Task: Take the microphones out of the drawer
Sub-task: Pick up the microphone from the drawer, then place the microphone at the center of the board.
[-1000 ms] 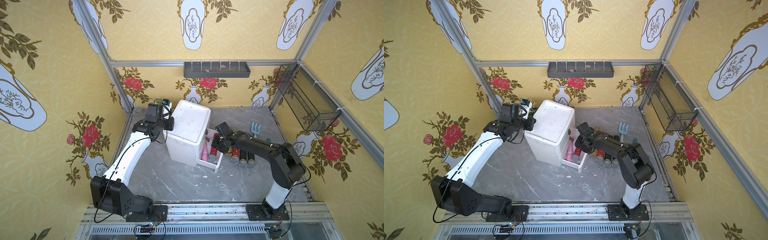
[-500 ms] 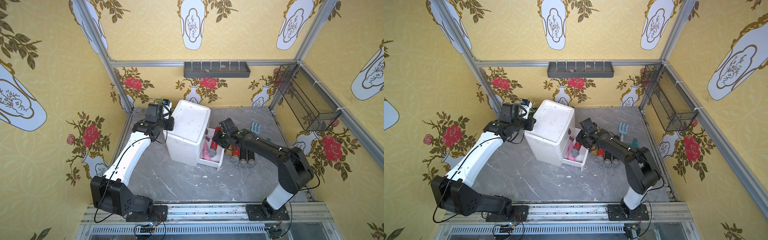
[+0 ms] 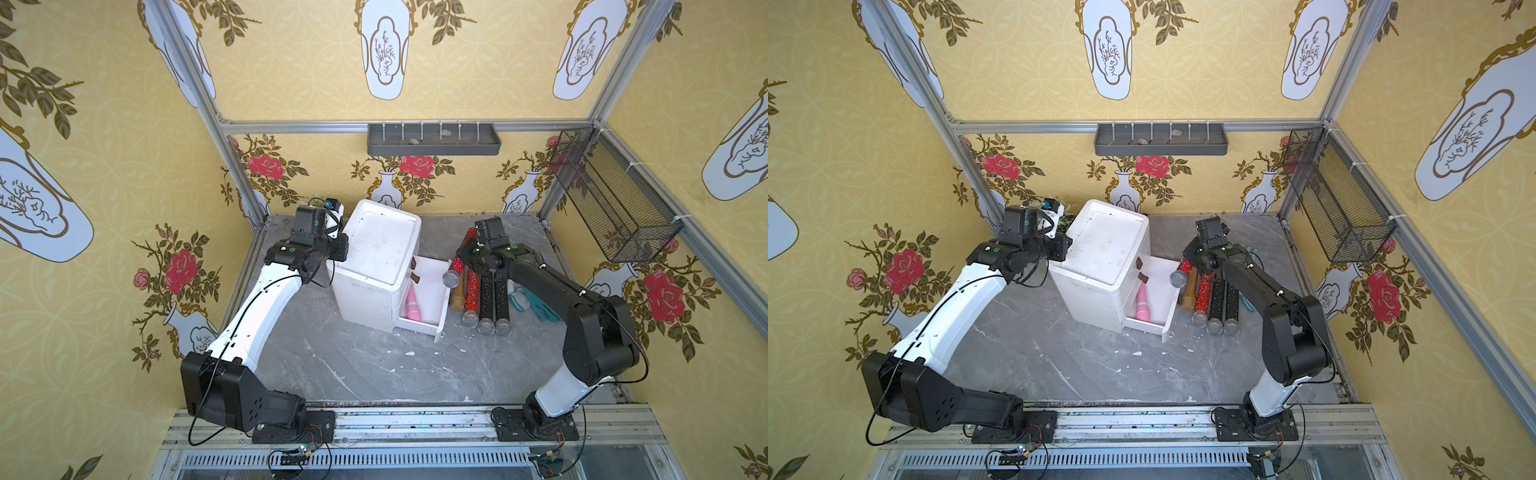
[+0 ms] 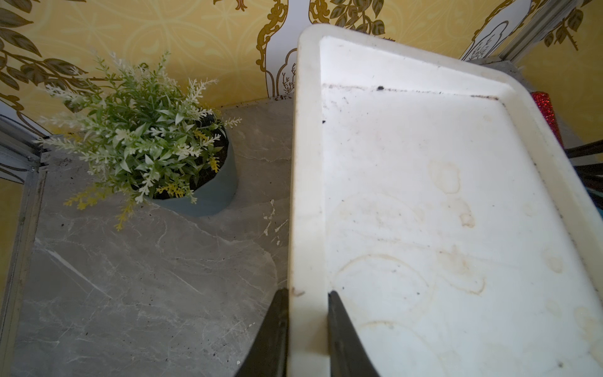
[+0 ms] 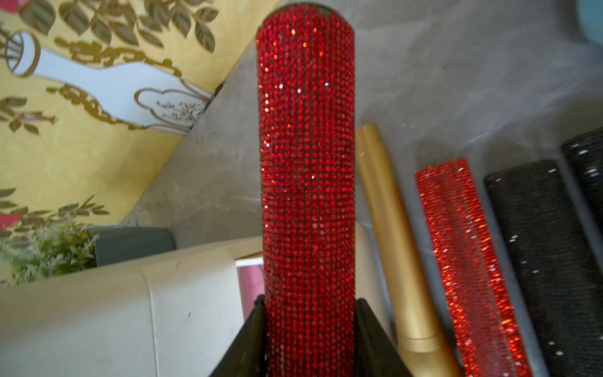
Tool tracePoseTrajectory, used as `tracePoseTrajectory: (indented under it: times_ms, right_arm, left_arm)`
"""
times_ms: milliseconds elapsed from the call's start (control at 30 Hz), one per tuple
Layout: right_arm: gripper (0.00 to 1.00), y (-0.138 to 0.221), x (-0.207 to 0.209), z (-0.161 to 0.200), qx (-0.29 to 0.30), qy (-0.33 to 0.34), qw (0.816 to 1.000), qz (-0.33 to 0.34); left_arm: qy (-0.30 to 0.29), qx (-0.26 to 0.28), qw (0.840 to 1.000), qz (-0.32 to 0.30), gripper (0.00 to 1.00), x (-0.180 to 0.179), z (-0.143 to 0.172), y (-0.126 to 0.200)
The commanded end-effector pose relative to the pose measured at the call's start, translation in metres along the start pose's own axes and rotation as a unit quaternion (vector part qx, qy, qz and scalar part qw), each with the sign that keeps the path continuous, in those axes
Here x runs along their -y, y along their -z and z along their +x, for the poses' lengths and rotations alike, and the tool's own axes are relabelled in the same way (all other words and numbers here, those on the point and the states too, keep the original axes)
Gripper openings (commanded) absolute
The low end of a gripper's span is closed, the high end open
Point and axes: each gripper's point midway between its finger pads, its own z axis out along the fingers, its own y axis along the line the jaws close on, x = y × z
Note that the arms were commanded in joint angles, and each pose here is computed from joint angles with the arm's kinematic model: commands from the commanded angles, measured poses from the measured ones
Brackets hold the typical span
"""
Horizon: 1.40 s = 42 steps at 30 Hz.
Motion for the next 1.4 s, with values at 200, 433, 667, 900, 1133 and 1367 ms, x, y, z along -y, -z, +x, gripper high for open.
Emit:
tracePoseTrajectory:
  times_ms: [200, 433, 667, 900, 1133, 1367]
  right_arm:
    - [0.20, -0.018, 0.050, -0.072, 0.055, -0.044, 0.997, 0.022]
    - [0.20, -0.048, 0.064, -0.106, 0.060, -0.038, 0.997, 0.017]
    - [0.20, -0.075, 0.070, -0.127, 0.040, -0.015, 0.999, 0.016]
    - [0.22, -0.097, 0.084, -0.143, 0.028, -0.032, 0.999, 0.017]
    - [0.25, -0.120, 0.098, -0.145, 0.020, -0.054, 0.998, 0.034]
    - [0.26, -0.132, 0.108, -0.143, 0.013, -0.055, 0.998, 0.040]
  left_arm:
    - [0.016, -0.090, 0.996, 0.001, 0.09, -0.001, 0.047, -0.009]
    - [0.013, -0.092, 0.996, 0.000, 0.02, -0.002, 0.047, -0.010]
    - [0.013, -0.092, 0.996, -0.003, 0.02, -0.003, 0.047, -0.009]
    - [0.014, -0.096, 0.995, -0.001, 0.02, -0.002, 0.049, -0.012]
    - [0.013, -0.098, 0.995, -0.002, 0.03, -0.003, 0.050, -0.012]
    - [0.014, -0.097, 0.995, -0.001, 0.04, -0.002, 0.049, -0.012]
